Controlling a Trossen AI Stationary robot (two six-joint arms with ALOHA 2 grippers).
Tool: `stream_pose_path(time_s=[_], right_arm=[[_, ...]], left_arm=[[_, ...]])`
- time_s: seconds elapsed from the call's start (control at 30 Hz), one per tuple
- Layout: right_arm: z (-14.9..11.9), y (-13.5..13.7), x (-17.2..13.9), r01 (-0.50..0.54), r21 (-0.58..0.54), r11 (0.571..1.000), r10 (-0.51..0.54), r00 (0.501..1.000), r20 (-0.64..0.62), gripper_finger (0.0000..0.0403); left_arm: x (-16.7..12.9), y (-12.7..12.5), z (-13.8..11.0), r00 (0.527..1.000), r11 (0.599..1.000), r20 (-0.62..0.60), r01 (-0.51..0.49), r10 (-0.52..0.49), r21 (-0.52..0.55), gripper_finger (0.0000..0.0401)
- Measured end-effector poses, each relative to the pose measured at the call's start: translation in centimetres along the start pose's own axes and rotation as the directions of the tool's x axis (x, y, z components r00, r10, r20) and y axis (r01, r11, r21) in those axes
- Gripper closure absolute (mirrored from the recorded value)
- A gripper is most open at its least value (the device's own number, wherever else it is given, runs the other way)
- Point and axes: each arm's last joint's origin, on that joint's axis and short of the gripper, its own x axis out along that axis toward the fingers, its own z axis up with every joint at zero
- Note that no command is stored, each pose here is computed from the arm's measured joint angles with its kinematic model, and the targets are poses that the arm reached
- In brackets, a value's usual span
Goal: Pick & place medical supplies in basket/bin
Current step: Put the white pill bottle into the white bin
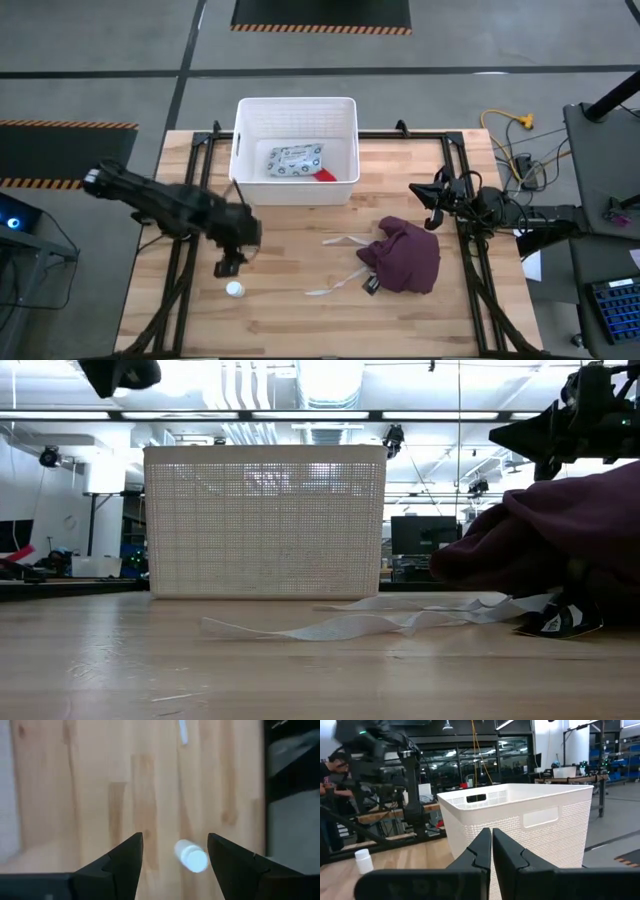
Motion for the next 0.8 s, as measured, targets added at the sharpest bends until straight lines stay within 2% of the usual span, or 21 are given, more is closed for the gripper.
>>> stream_pose_path(time_s=[0.1, 0.17, 0.3, 0.4, 0.6, 0.8], right_arm=[[0.0, 0.0, 0.0, -0.001, -0.002, 1.0, 0.001, 1.0, -0.001, 0.0394], [-0.1, 0.0, 0.0, 0.001, -0.006, 1.0, -0.001, 1.0, -0.014, 0.0394], [-0.6, -0.1, 0.0, 0.005, -0.02, 1.0, -0.006, 0.998, -0.065, 0.0394], [-1.0, -0.1, -0.1, 0.007, -0.029, 1.0, -0.01, 0.995, -0.101, 0.0394], [-1.2, -0.1, -0.1, 0.009, -0.035, 0.999, -0.013, 0.993, -0.12, 0.0394], [-1.2, -0.1, -0.1, 0.01, -0.037, 0.999, -0.014, 0.993, -0.12, 0.0394]], left_arm=[[1.6, -1.7, 0.2, 0.997, 0.998, -0.054, -0.043, 0.045, 0.048, 0.0196], [2.6, -2.6, 0.1, 0.995, 0.999, -0.091, -0.046, 0.048, 0.026, 0.0196], [4.6, -3.7, -0.5, 0.982, 0.994, -0.187, -0.043, 0.024, -0.102, 0.0188], [5.1, -4.4, -1.1, 0.977, 0.994, -0.212, -0.035, 0.013, -0.099, 0.0172], [6.5, -5.1, -2.0, 0.981, 0.989, -0.188, 0.011, -0.039, -0.144, 0.0131], [9.2, -4.7, -4.2, 0.966, 0.99, -0.258, -0.021, -0.015, -0.136, 0.0122]])
